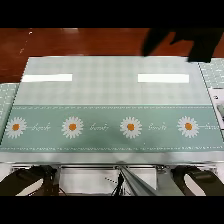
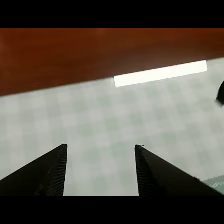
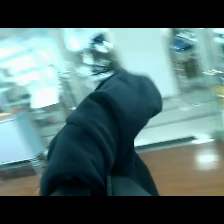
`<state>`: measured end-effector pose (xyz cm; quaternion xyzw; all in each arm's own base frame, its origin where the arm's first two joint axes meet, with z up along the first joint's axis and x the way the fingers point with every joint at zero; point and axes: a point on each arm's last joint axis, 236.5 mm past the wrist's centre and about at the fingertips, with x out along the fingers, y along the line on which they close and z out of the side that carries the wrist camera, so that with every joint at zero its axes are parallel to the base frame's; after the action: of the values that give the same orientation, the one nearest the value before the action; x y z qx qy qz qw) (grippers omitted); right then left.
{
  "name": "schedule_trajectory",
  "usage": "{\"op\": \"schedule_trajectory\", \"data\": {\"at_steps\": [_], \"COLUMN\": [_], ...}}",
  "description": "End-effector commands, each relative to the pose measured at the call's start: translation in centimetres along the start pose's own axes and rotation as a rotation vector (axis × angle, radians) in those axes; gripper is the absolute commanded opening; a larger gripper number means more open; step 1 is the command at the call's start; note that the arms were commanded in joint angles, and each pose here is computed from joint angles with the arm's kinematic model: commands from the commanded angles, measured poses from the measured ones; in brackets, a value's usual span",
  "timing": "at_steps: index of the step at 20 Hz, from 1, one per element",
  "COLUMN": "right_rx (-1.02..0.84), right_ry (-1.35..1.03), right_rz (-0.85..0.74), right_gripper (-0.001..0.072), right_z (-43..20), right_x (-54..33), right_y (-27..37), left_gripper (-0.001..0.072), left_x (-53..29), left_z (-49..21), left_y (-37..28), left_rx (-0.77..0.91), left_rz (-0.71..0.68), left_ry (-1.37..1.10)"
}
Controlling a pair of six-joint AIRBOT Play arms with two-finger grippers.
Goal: Fold the shirts.
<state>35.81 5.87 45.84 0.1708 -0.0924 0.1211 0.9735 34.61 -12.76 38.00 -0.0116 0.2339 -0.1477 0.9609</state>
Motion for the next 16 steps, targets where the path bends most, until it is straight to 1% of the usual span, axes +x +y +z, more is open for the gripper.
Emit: {"op": "schedule_trajectory", "data": {"at_steps": [1,3,6,9,13,16], "right_rx": [0.037,0.044,0.038,-0.007,-0.104,-0.110], "right_ry": [0.148,0.379,0.740,0.972,1.228,1.379], "right_rz": [0.149,0.213,0.327,0.399,0.371,0.316], "right_gripper": [0.0028,0.0028,0.0027,0.0028,0.0029,0.0029], "right_z": [-1.4,-6.8,-16.3,-26.3,-39.8,-46.3], "right_x": [-5.1,-6.6,-8.6,-9.3,-10.9,-11.8], "right_y": [5.7,7.6,10.7,13.3,13.3,12.0], "left_gripper": [0.0501,0.0502,0.0502,0.0501,0.0502,0.0501], "left_x": [-7.4,-8.6,-7.8,-5.4,-1.5,1.1], "left_z": [2.0,0.4,-2.0,-4.5,-9.6,-14.2], "left_y": [0.1,0.4,0.7,0.9,1.3,1.8], "left_rx": [-0.012,-0.013,-0.012,-0.007,0.002,0.008], "left_rz": [-0.016,-0.009,0.005,0.018,0.041,0.059], "left_ry": [-0.121,-0.071,0.032,0.125,0.292,0.426]}}
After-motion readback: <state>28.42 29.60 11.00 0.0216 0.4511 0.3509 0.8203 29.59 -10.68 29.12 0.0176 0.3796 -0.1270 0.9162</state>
